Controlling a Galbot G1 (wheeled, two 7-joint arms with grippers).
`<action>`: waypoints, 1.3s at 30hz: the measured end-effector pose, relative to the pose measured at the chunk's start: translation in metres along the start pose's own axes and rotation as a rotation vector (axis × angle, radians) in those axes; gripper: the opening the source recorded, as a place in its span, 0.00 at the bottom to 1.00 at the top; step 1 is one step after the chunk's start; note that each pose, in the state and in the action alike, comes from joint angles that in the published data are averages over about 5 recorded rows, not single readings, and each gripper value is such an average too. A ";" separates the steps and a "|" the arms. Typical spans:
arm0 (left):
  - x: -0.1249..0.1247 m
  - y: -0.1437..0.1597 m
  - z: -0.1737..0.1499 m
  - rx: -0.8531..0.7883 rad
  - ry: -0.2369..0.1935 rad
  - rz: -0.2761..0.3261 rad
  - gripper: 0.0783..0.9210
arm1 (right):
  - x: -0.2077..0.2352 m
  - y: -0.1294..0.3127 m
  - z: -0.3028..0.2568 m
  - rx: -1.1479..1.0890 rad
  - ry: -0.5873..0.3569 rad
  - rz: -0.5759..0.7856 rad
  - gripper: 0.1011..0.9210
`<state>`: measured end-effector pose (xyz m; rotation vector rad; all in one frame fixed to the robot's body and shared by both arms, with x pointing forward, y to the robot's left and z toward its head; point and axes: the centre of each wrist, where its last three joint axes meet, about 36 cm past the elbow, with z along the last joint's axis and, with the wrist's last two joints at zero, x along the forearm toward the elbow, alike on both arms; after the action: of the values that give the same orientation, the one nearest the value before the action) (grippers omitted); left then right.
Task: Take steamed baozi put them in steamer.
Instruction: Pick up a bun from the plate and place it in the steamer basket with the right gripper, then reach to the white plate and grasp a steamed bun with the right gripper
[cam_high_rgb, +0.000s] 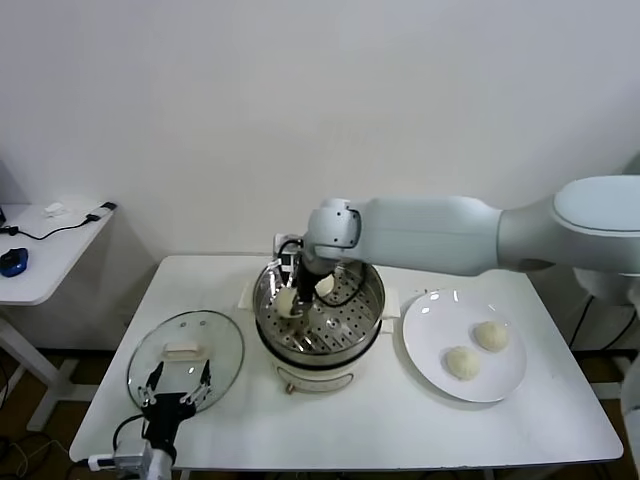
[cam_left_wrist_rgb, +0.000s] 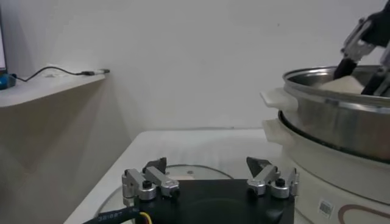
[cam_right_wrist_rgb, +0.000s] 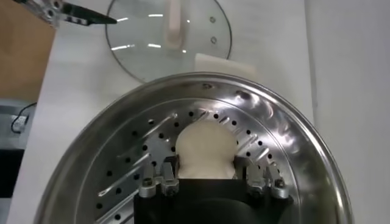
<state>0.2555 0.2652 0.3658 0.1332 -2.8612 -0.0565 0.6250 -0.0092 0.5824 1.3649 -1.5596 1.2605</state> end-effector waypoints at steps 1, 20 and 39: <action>0.000 0.000 0.000 0.000 -0.001 0.000 0.88 | -0.002 0.000 0.000 0.000 0.000 0.000 0.62; 0.005 -0.003 -0.006 -0.003 -0.008 0.006 0.88 | 0.069 -0.033 0.042 0.084 -0.036 0.015 0.88; -0.004 -0.005 -0.008 -0.006 -0.012 0.013 0.88 | 0.158 0.016 0.293 -0.010 0.099 -0.079 0.88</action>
<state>0.2619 0.2602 0.3721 0.1137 -2.8736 -0.0637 0.6042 -0.3358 0.6444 1.3246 -1.4292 1.2508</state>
